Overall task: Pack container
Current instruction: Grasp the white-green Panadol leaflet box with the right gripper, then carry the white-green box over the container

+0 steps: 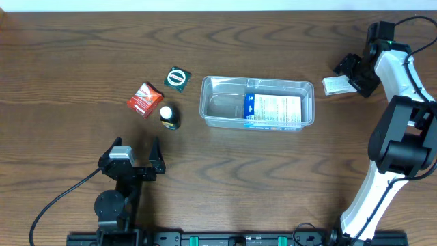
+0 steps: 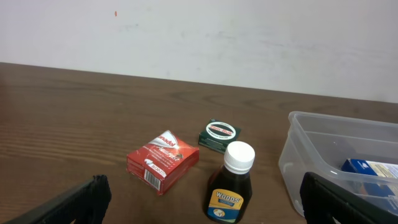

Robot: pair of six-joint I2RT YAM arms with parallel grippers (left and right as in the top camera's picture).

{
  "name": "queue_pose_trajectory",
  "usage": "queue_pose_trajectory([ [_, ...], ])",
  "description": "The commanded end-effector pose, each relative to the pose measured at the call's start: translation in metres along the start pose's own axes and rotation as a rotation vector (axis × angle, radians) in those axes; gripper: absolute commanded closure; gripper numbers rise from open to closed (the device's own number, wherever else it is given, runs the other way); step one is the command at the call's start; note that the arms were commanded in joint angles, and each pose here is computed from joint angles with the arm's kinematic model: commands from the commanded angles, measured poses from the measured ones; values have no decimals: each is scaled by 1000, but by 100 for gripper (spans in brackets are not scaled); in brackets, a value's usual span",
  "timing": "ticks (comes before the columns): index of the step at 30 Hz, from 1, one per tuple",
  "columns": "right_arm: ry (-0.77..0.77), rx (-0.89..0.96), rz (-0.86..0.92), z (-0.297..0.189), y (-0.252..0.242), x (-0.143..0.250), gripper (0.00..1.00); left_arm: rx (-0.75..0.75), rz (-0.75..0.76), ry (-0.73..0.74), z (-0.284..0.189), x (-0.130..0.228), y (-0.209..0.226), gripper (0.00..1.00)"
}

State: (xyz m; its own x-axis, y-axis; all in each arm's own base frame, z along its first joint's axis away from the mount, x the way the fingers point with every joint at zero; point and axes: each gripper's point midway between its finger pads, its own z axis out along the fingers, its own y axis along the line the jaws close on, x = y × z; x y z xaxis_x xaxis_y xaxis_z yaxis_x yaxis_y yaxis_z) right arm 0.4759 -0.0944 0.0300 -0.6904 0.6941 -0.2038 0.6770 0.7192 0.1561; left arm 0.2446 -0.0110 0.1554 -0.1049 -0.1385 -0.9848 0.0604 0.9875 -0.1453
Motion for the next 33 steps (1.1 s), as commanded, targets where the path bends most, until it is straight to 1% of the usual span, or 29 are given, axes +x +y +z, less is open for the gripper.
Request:
queue_pose_trajectory([
  [1,7,11,14,9,-1,-1,20,7,11,46,1,15,0,2],
  [7,76,25,12,31,-4,14,19,7,11,46,1,15,0,2],
  [11,92,22,12,34,-4,17,19,7,11,46,1,15,0,2],
  [15,92,20,-26,34,-5,17,21,7,11,46,1,15,0,2],
  [17,96,21,-63,34,-5,18,25,7,11,46,1,15,0,2],
  [22,113,28,-120,33,-8,21,30,7,11,46,1,15,0,2],
  [26,122,33,-118,32,-10,23,43,7,11,46,1,15,0,2],
  [27,123,34,-119,32,-10,23,46,7,11,46,1,15,0,2],
  [30,128,35,-136,30,-11,25,48,7,11,46,1,15,0,2],
  [33,129,28,-163,25,-10,25,48,7,11,46,1,15,0,2],
])
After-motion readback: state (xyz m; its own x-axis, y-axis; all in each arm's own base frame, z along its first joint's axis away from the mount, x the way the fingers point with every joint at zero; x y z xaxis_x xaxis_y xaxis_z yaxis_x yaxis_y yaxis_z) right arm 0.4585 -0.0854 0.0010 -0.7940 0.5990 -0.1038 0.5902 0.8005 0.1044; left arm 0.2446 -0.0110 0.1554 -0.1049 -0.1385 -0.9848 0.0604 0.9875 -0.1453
